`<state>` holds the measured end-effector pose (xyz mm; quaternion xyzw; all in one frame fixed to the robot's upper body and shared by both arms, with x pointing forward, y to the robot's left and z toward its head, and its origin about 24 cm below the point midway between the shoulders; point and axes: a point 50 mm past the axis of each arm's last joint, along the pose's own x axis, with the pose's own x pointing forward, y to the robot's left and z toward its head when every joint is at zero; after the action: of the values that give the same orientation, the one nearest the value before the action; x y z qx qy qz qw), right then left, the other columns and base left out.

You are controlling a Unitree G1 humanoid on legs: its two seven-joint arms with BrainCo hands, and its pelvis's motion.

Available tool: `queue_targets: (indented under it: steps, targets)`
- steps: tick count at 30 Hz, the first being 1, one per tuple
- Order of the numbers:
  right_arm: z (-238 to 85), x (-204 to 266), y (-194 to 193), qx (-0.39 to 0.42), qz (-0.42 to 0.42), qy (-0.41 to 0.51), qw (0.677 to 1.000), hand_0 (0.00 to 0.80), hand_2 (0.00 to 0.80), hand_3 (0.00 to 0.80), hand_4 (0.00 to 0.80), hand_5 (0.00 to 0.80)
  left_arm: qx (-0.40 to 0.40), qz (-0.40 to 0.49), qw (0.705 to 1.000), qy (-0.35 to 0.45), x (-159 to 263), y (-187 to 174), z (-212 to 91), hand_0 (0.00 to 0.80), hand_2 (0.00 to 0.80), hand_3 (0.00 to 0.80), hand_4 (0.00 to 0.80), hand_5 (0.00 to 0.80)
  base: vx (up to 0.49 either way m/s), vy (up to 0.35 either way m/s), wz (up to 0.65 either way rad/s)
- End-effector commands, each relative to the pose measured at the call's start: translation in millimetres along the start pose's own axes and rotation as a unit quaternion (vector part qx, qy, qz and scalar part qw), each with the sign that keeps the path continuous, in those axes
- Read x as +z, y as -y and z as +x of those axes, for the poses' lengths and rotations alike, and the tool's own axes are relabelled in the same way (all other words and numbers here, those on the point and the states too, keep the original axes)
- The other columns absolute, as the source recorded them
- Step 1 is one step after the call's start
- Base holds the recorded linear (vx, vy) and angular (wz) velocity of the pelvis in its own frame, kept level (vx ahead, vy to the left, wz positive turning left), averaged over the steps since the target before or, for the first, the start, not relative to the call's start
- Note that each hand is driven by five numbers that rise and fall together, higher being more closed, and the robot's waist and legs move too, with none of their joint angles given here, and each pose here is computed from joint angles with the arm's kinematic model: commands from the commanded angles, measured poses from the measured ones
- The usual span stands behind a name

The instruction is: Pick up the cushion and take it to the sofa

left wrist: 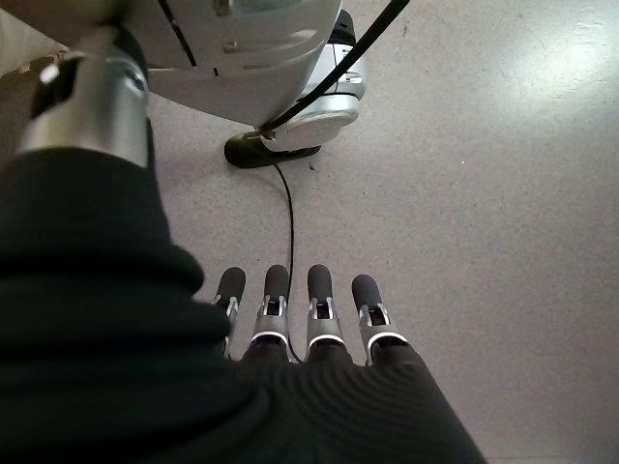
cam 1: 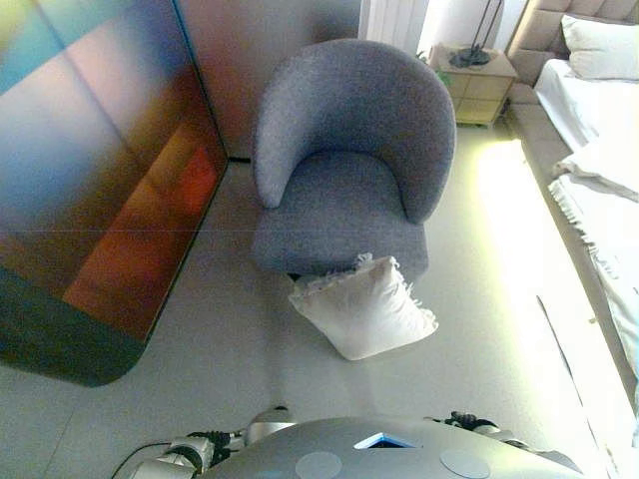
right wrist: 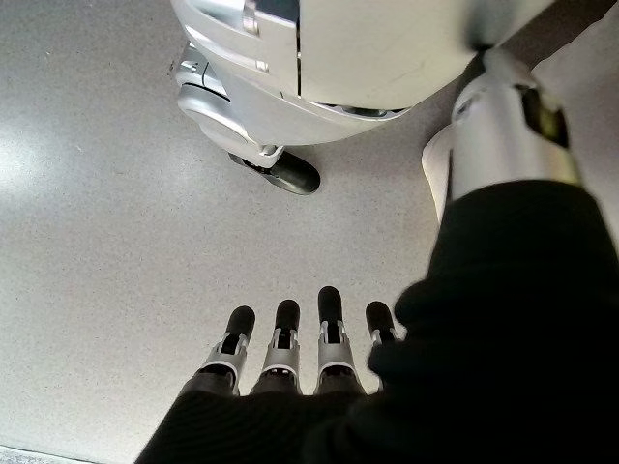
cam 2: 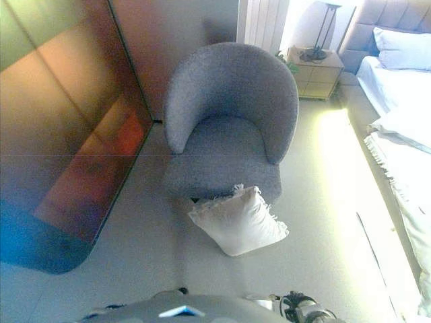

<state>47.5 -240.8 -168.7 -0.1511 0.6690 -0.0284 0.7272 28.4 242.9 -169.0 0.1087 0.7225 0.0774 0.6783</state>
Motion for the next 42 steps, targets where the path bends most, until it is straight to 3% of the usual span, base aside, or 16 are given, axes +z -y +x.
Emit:
queue_targets:
  steps: [1,28,42]
  targets:
    - [0,18,7,-0.010,0.004,0.004,1.000,0.000,0.000,0.000,0.000,0.000,0.003,0.047,0.999,0.006,20,3,-3,0.000,0.000,0.000,0.000,0.000,0.000,0.000,0.00]
    - [0,19,7,-0.014,0.001,0.005,1.000,0.000,0.000,0.000,0.000,0.000,0.003,0.040,0.999,0.015,21,4,-3,0.000,0.000,0.000,0.000,0.000,0.001,0.000,0.00]
    - [-1,27,12,-0.013,-0.013,0.011,1.000,0.000,0.000,0.000,0.000,0.000,0.020,0.016,0.999,0.025,23,-1,-3,0.000,0.000,0.000,0.000,0.000,-0.005,-0.100,-0.02]
